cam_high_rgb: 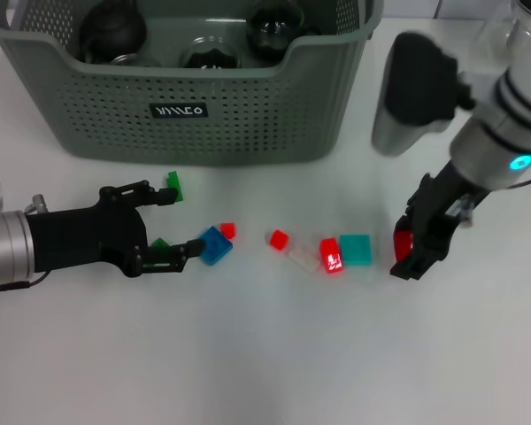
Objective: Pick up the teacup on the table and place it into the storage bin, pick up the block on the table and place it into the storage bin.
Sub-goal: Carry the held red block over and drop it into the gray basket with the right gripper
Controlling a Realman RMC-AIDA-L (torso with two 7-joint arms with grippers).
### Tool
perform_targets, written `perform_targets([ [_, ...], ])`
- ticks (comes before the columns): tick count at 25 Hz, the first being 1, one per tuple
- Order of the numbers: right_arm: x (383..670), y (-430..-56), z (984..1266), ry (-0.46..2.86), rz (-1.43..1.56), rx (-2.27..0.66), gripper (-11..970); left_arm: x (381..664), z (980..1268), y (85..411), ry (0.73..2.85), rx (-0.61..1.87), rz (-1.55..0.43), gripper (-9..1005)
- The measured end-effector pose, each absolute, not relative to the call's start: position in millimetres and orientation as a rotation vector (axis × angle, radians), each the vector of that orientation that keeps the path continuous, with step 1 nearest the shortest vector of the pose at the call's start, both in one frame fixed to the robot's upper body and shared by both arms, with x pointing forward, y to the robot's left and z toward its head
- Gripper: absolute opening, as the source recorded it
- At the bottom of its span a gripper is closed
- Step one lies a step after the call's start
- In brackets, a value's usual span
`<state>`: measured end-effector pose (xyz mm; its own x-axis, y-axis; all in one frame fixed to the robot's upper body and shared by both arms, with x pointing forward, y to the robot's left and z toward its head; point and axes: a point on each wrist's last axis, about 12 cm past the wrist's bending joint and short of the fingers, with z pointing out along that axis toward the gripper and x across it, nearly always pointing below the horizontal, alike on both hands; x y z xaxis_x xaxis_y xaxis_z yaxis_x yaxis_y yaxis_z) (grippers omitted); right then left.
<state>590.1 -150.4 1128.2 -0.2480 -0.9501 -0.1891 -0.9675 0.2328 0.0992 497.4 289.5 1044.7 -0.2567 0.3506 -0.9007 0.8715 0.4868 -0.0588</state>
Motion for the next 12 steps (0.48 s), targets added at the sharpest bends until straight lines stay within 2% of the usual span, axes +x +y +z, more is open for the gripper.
perform_targets([
  [7, 576, -176, 1199, 2.367, 0.557, -1.765, 703, 496, 1044, 294, 1.834, 1.019, -0.713, 860],
  [12, 575, -165, 1253, 2.122, 0.794, -1.694, 703, 496, 1044, 296, 1.837, 1.022, -0.707, 860],
])
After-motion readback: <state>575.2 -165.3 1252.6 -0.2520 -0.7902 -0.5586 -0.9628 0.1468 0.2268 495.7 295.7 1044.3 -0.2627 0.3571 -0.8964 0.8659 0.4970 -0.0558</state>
